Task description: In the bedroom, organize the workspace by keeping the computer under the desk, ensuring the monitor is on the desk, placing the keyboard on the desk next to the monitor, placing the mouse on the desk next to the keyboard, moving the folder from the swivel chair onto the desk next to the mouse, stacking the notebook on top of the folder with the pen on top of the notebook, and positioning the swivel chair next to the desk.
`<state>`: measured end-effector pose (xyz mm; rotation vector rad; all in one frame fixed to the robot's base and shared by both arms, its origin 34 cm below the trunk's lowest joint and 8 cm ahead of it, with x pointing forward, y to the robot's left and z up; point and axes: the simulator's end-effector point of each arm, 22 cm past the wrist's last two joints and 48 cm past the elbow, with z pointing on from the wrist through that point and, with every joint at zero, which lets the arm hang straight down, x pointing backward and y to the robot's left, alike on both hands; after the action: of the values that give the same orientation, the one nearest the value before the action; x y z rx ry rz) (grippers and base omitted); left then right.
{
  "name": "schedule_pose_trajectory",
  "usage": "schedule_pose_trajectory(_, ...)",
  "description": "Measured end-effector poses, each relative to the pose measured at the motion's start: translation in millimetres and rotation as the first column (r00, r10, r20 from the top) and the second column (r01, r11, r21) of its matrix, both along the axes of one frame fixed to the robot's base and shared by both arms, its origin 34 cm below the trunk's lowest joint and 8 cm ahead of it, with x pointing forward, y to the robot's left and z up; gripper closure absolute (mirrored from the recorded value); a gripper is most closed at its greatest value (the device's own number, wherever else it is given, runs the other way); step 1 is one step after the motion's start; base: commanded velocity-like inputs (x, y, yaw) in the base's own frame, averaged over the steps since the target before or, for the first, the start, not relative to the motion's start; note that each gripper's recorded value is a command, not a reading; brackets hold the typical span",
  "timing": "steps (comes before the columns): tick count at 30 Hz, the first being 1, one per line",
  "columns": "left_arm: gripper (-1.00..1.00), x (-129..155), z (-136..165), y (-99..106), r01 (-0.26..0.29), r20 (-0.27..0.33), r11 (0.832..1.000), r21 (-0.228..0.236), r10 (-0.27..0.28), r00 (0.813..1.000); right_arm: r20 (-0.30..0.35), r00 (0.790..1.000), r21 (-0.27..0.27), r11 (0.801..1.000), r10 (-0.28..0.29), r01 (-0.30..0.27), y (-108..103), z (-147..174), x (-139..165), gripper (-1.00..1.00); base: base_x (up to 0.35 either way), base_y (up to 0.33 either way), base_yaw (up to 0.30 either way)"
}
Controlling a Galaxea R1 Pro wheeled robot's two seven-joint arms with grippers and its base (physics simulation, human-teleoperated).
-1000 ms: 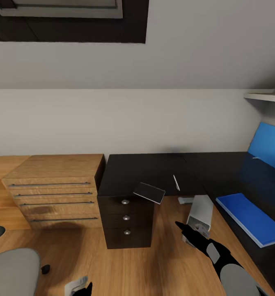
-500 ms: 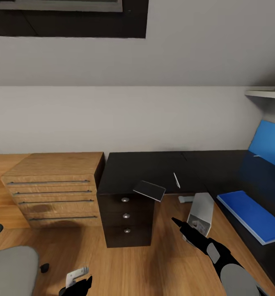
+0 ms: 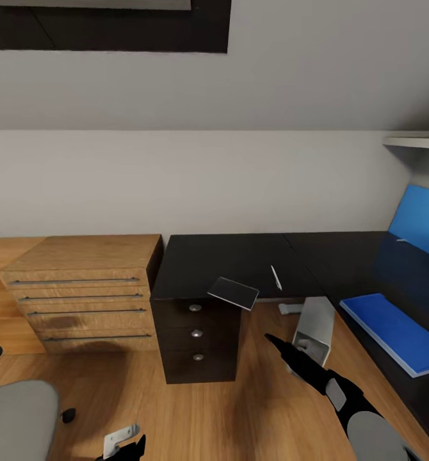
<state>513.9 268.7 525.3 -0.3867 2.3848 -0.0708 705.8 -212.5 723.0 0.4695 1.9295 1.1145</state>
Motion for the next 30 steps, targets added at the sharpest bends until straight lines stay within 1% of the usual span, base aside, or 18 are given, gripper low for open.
schedule_pose_trajectory(6, -1.0, -6.8, -5.0, -4.2, 0.006, -0.014, 1.0, -0.01, -0.006, 1.0, 0.007, 1.0, 0.004, 1.0, 0.0, 0.0, -5.5, 2.2, -0.2, -1.0, 0.038, 0.0, 0.0)
schedule_pose_trajectory(18, -1.0, -9.7, -6.8, -4.1, 0.004, -0.021, 1.0, -0.013, -0.004, 1.0, 0.008, 1.0, 0.007, 1.0, 0.003, -0.003, -2.4, 1.9, -1.1, -1.0, 0.278, 0.0, 0.0)
schedule_pose_trajectory(27, -1.0, -9.6, -7.0, -3.8, 0.003, -0.021, 1.0, -0.012, -0.003, 1.0, 0.0, 1.0, 0.015, 1.0, 0.006, -0.006, 1.2, 0.5, -1.7, -1.0, 0.034, 0.003, 0.0)
schedule_pose_trajectory(30, -1.0, -9.5, -6.8, -3.8, 0.003, -0.02, 1.0, -0.012, -0.003, 1.0, -0.005, 1.0, 0.014, 1.0, 0.004, -0.004, 1.3, -0.5, -2.0, -1.0, 0.136, 0.113, 0.0)
